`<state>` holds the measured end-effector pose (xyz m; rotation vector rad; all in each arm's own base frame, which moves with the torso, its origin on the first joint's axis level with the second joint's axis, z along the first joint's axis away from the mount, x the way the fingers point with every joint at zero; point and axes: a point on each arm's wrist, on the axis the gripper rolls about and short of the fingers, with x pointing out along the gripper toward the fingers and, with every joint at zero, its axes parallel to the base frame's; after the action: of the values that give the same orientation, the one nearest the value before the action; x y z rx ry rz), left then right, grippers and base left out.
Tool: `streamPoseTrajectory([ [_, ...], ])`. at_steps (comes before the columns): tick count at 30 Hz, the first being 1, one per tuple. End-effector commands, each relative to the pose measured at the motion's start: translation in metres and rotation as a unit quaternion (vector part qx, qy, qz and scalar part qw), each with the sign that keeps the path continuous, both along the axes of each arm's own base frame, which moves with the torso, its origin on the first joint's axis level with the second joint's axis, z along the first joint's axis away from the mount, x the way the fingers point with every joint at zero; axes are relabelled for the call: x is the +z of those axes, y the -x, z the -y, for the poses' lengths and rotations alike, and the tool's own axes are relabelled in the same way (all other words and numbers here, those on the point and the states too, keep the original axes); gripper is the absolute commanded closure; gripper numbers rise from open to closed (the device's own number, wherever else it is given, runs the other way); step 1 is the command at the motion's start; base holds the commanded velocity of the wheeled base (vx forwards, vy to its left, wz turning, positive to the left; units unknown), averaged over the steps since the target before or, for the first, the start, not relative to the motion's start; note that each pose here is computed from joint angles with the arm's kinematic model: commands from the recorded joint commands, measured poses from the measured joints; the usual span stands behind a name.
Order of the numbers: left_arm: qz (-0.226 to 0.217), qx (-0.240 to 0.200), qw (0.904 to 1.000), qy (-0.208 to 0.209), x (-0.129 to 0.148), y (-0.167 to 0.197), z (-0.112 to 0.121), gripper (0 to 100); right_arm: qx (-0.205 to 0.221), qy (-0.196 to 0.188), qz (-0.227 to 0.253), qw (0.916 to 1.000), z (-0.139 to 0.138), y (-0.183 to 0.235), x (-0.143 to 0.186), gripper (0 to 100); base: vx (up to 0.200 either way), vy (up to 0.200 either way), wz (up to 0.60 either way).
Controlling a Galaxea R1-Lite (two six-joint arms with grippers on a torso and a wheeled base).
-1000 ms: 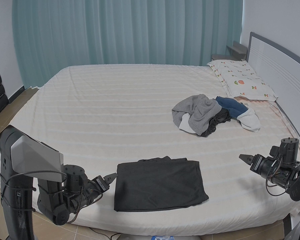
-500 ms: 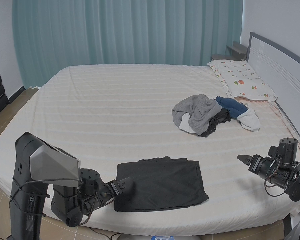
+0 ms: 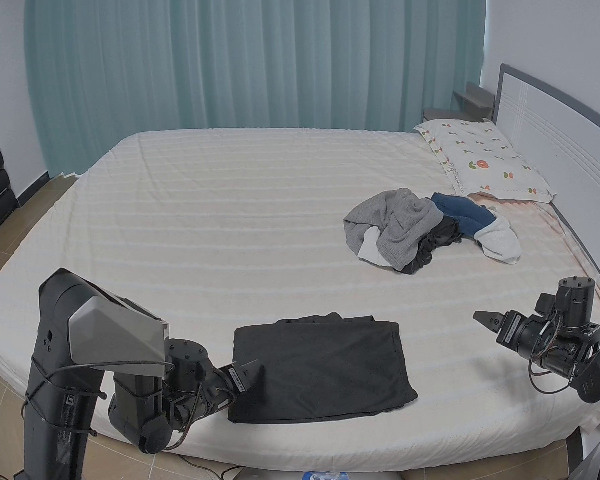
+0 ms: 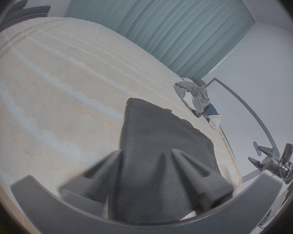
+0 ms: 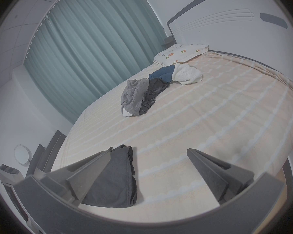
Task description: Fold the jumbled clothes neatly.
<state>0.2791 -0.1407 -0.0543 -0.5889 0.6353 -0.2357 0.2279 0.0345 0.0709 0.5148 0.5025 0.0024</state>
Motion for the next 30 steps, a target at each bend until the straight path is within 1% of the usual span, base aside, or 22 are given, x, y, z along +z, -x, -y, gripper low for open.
streamPoseTrajectory([
  [1, 0.000, 0.000, 1.0000, -0.001, -0.001, -0.001, 0.001, 100, -0.001, -0.002, -0.001, 1.0000, 0.000, 0.000, 0.000, 0, 0.000, 0.000, 0.00],
  [6, 0.003, 0.013, 0.9999, -0.005, 0.000, -0.001, -0.002, 100, -0.004, -0.008, -0.002, 1.0000, 0.000, 0.000, -0.001, 0, 0.000, 0.000, 0.00],
  [9, 0.019, 0.047, 0.9984, -0.025, 0.001, -0.002, -0.002, 100, -0.003, -0.008, -0.002, 1.0000, 0.000, 0.000, -0.001, 0, 0.000, 0.000, 0.00],
  [13, 0.023, 0.045, 0.9976, -0.046, 0.000, 0.000, -0.003, 100, -0.004, -0.008, -0.001, 1.0000, 0.000, 0.000, 0.000, 0, 0.000, 0.000, 0.00],
  [19, 0.023, 0.045, 0.9976, -0.047, 0.001, 0.000, -0.004, 100, -0.005, -0.009, -0.002, 0.9999, 0.000, 0.000, -0.001, 0, 0.000, 0.000, 0.00],
  [30, 0.019, 0.057, 0.9970, -0.048, 0.005, 0.003, -0.013, 100, -0.006, -0.009, -0.001, 0.9999, 0.001, 0.000, 0.000, 0, 0.000, 0.200, 0.00],
])
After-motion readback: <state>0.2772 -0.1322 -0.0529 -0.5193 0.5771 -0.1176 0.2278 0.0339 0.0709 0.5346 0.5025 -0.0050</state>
